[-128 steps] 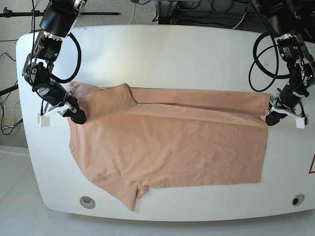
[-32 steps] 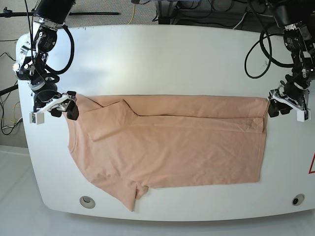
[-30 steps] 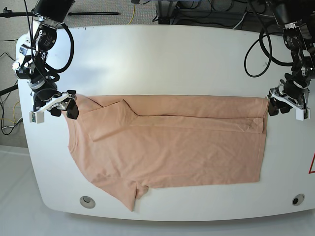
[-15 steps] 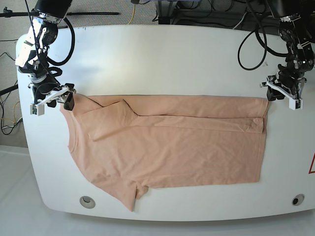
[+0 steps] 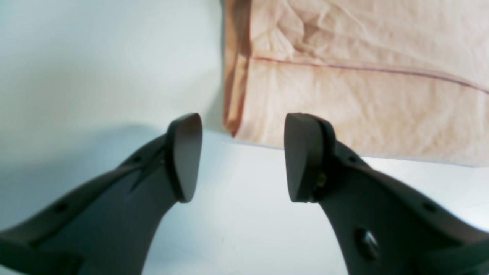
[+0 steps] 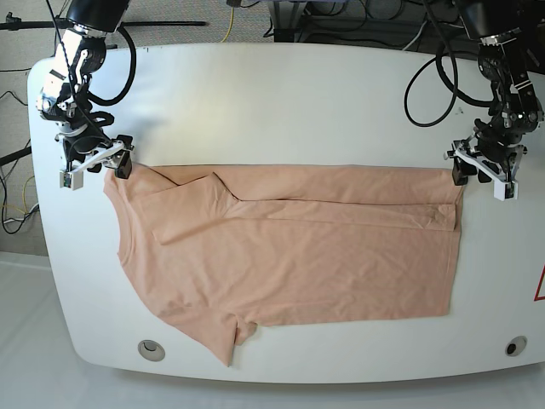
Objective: Fold the T-shirt properly
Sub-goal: 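Open both grippers and raise them off the folded edge, then lower both grippers onto the folded edge and close on the fabric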
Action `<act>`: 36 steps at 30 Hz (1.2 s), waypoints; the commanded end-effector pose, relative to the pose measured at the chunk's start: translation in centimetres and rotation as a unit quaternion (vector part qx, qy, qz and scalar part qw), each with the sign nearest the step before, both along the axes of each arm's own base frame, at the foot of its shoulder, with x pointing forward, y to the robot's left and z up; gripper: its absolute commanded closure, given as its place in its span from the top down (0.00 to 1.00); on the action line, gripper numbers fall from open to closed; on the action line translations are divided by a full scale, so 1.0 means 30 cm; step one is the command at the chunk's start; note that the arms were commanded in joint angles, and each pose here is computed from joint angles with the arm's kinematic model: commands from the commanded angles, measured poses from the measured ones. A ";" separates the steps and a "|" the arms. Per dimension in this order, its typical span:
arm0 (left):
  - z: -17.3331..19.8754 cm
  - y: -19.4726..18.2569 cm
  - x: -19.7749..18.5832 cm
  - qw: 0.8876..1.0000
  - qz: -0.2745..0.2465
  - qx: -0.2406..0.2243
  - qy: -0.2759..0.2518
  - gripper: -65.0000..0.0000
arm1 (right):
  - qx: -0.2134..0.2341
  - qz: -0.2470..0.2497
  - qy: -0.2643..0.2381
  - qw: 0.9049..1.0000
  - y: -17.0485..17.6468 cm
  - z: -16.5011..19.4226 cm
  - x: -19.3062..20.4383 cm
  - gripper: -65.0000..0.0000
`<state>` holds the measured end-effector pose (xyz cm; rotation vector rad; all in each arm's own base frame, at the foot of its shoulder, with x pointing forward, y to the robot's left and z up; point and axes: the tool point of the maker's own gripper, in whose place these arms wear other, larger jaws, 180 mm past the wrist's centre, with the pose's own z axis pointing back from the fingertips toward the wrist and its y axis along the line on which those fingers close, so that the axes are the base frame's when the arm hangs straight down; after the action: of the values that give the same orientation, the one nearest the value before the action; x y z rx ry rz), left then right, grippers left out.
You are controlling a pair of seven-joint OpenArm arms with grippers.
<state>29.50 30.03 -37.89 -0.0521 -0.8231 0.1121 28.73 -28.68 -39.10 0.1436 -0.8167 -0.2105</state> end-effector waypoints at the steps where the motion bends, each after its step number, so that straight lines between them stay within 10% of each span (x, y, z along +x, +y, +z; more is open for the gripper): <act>1: 0.053 0.022 0.022 1.000 -0.002 0.008 -0.025 0.52 | -0.013 -0.015 -0.027 0.999 -0.054 0.047 0.030 0.63; 20: 0.057 0.013 0.018 0.999 -0.004 0.008 -0.035 0.43 | 0.003 -0.076 -0.025 0.997 -0.198 -0.005 -0.004 0.63; 28: 0.053 0.018 0.019 0.999 0.000 0.005 -0.040 0.23 | 0.031 -0.068 -0.020 0.997 -0.161 -0.071 0.038 0.62; 36: 0.059 0.014 0.032 0.999 -0.002 0.007 -0.041 0.31 | 0.046 -0.066 -0.018 0.997 -0.130 -0.109 0.056 0.41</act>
<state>29.37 30.02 -37.68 -0.0578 -0.8571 0.1155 30.19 -32.72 -42.22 0.1822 -0.8790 -0.3874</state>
